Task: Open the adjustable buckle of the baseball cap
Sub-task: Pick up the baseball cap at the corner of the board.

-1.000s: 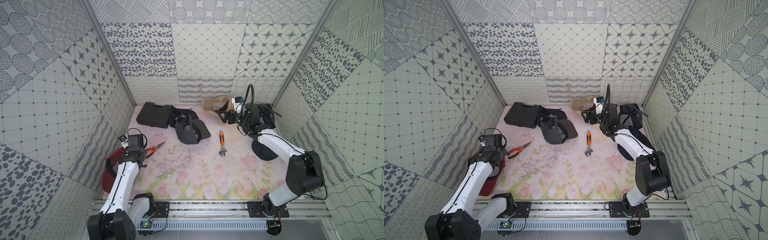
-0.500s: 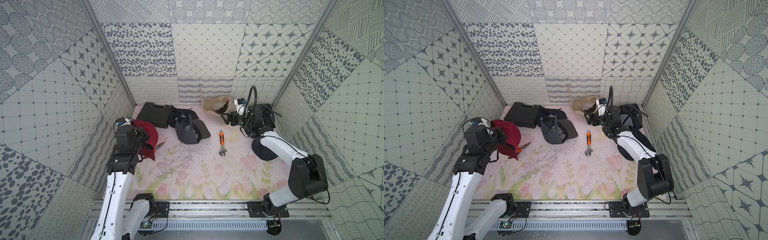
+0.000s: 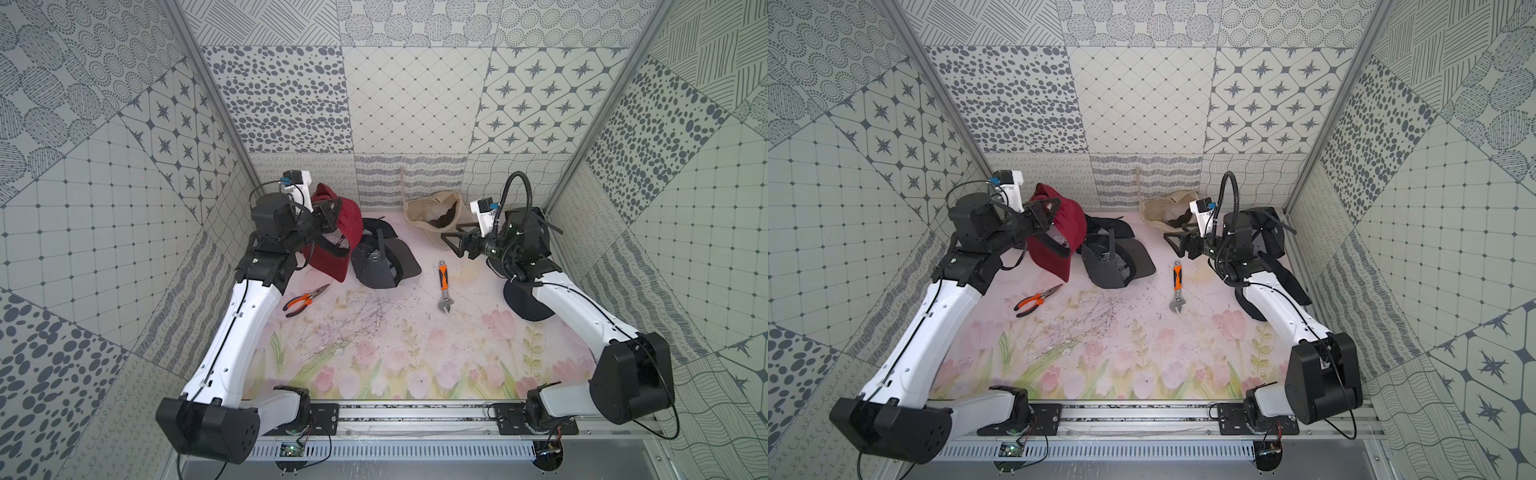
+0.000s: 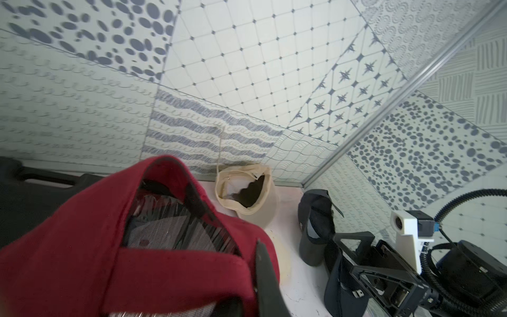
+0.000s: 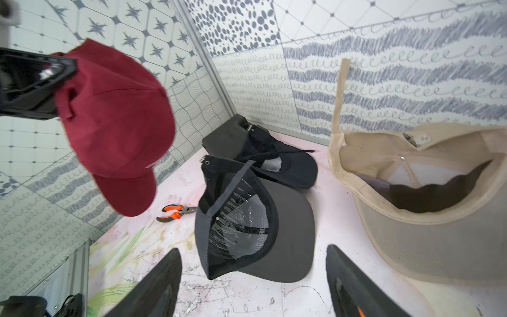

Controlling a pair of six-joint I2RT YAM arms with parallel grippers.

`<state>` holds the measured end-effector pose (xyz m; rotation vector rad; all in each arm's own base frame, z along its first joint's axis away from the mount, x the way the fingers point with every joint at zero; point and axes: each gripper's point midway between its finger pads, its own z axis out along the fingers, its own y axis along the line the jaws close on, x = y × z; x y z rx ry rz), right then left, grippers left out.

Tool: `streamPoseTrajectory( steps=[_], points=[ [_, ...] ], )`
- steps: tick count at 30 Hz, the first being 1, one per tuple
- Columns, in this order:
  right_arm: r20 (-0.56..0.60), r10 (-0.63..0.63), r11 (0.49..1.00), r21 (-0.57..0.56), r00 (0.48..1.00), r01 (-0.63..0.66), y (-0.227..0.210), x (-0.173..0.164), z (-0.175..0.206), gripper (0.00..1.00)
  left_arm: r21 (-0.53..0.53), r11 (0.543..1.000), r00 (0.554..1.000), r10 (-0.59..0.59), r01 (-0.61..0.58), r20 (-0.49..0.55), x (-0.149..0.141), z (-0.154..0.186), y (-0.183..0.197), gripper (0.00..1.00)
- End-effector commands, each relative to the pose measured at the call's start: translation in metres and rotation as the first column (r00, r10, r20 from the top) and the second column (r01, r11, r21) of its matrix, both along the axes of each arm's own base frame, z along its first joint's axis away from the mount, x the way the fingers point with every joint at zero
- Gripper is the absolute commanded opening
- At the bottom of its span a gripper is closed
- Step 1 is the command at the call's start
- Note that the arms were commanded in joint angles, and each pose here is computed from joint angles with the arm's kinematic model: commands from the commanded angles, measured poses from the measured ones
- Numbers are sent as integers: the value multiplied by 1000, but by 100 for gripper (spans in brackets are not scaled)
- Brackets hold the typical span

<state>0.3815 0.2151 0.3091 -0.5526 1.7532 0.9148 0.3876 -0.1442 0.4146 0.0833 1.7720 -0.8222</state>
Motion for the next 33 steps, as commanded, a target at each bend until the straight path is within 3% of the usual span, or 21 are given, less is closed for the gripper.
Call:
streamPoseTrajectory(
  steps=[1, 8, 17, 22, 26, 33],
  points=[
    [60, 90, 995, 31, 994, -92, 6, -21, 20, 83, 40, 956, 929, -294, 292, 226, -8, 47, -66, 0],
    [69, 38, 998, 43, 997, -41, 1, -31, 30, 90, 50, 904, 877, -425, 425, 224, 2, 40, -130, 0],
    [61, -28, 997, 74, 998, 24, -6, -36, 42, 91, 90, 837, 806, -545, 540, 233, -5, 29, -181, 0],
    [30, -53, 994, 97, 998, 50, -2, -33, 46, 92, 58, 849, 827, -525, 525, 201, 2, 19, -192, 0],
    [29, -152, 986, 68, 988, 149, 4, -26, 40, 95, 51, 811, 785, -577, 582, 225, -6, 19, -210, 0],
    [-33, -240, 968, 74, 970, 241, 14, -17, 23, 98, 47, 841, 813, -535, 539, 229, 3, 20, -225, 0]
  ],
)
